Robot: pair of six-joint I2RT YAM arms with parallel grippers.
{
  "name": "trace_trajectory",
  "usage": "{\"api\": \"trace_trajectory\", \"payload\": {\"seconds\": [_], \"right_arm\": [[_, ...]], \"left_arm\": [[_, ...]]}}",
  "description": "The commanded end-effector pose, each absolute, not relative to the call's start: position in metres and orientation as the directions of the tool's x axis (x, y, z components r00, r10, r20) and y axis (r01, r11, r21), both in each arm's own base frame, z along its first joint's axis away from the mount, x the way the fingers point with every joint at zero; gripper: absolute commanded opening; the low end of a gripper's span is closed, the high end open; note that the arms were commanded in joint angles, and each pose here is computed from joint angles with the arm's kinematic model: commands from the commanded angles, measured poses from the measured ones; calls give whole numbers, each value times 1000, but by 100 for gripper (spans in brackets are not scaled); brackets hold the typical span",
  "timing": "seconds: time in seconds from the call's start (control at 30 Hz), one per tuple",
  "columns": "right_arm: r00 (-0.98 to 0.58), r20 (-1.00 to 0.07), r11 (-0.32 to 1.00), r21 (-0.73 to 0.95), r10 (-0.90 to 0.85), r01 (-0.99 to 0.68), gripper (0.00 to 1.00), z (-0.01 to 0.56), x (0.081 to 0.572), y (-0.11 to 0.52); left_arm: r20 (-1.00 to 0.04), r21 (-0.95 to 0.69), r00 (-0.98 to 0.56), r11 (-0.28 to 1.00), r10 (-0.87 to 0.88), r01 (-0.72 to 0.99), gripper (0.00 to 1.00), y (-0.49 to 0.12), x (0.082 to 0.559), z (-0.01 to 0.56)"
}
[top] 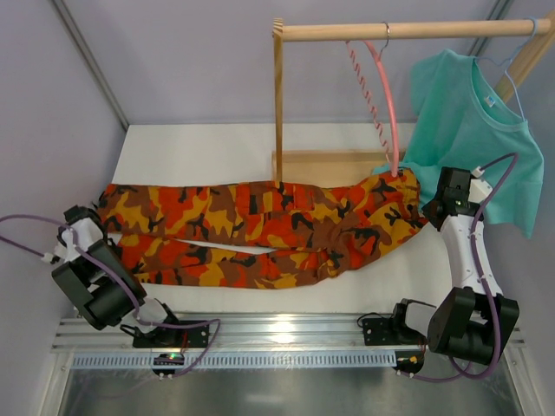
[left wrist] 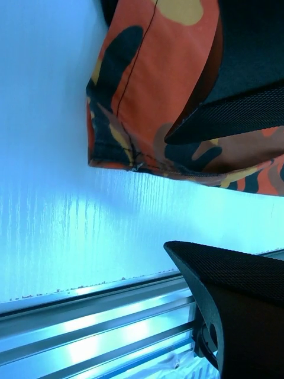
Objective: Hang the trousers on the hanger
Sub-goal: Fold the trousers
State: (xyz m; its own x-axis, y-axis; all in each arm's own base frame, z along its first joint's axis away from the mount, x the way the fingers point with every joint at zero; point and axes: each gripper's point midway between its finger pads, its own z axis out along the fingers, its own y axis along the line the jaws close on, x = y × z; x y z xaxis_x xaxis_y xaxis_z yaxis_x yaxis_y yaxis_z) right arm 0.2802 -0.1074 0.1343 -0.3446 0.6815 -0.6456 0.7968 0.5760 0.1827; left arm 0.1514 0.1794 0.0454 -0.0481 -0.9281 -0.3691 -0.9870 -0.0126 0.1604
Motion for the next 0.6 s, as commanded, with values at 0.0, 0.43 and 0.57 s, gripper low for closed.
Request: {"api": "trace_trajectory", "payload": {"seconds": [0.0,0.43,0.57], "right_arm": [[-325,-673,593,210,664,777,4,142,291,-110],[-351,-684,603,165,640,780,4,147,288,-116],[-346,-693,602,159,632,783,4,152,289,-119]], "left_arm": [[-358,177,-55,-10,-932,-984,67,182,145,37],[-330,94,16,-50,-944,-994,0,194,164,42],[-421,21,79,-97,-904,-995,0,204,166,79]]}}
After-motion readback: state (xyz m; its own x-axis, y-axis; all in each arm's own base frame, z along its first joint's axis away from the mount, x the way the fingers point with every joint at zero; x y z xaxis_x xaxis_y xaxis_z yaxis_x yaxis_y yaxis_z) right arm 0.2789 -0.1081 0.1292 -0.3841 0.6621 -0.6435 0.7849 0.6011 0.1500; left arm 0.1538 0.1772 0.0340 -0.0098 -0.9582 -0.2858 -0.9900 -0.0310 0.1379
